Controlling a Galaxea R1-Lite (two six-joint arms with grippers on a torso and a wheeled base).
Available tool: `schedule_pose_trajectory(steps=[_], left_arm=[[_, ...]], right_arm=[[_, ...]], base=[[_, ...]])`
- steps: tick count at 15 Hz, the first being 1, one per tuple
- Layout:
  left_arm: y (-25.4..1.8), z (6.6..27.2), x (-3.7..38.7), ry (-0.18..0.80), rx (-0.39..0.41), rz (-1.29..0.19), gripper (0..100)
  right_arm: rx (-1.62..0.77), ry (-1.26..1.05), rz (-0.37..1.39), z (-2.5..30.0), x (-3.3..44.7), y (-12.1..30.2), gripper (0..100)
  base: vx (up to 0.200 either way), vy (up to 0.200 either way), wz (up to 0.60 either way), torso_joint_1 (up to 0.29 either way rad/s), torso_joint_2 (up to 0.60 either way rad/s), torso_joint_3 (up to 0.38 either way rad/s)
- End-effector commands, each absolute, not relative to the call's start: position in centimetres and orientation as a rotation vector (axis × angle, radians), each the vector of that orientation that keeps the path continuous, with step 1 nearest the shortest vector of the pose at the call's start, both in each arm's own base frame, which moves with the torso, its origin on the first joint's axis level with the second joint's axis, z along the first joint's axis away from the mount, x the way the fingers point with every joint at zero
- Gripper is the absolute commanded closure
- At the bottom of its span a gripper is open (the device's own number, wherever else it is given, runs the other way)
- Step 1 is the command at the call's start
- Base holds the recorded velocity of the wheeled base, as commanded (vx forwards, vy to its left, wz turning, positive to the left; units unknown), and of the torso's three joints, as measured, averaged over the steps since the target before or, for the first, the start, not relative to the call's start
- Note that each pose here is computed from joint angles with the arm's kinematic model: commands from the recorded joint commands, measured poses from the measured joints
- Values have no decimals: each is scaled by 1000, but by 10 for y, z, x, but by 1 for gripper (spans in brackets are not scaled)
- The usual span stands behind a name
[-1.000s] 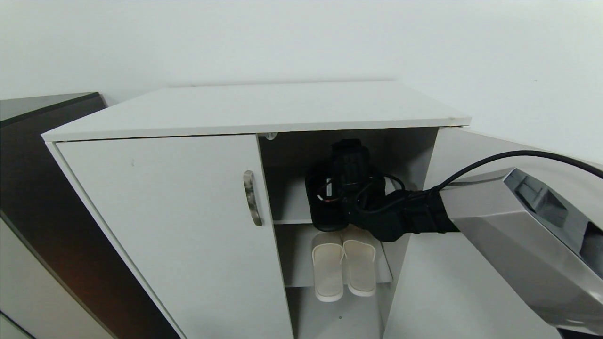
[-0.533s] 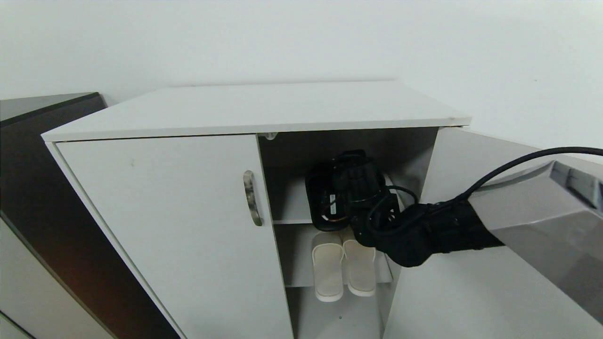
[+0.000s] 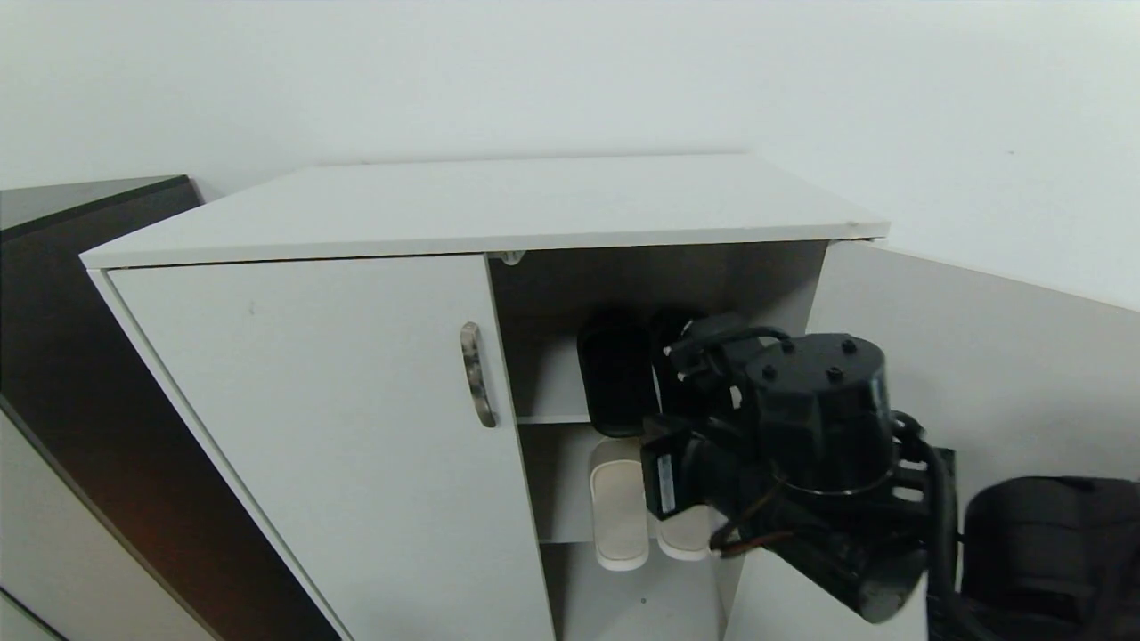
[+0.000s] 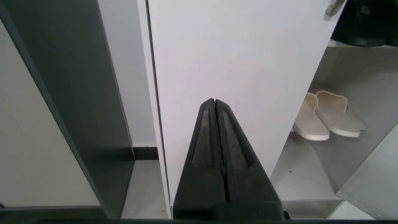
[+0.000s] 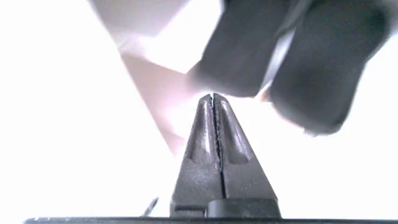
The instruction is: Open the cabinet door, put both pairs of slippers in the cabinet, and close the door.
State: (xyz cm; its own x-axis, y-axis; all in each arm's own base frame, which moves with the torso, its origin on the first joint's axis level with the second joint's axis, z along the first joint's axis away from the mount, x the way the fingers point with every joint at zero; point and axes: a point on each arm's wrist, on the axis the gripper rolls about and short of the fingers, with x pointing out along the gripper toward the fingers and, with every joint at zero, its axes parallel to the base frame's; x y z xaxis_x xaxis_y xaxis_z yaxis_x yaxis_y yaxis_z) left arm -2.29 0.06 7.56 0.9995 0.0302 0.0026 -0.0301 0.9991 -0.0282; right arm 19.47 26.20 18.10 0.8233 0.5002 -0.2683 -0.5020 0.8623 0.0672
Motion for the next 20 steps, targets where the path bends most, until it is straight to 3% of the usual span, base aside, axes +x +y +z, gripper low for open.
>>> schedule_pose_trajectory(steps=[1,20], left_arm=[[1,76,-23,-2,-29,29,100],[1,76,-23,-2,-29,31,100]], right_arm=[[23,264,627,193,169,239,100],[28,246,624,182,169,240,100]], base=[[0,0,0,0,0,0],[-189,0,0,2,2,3]])
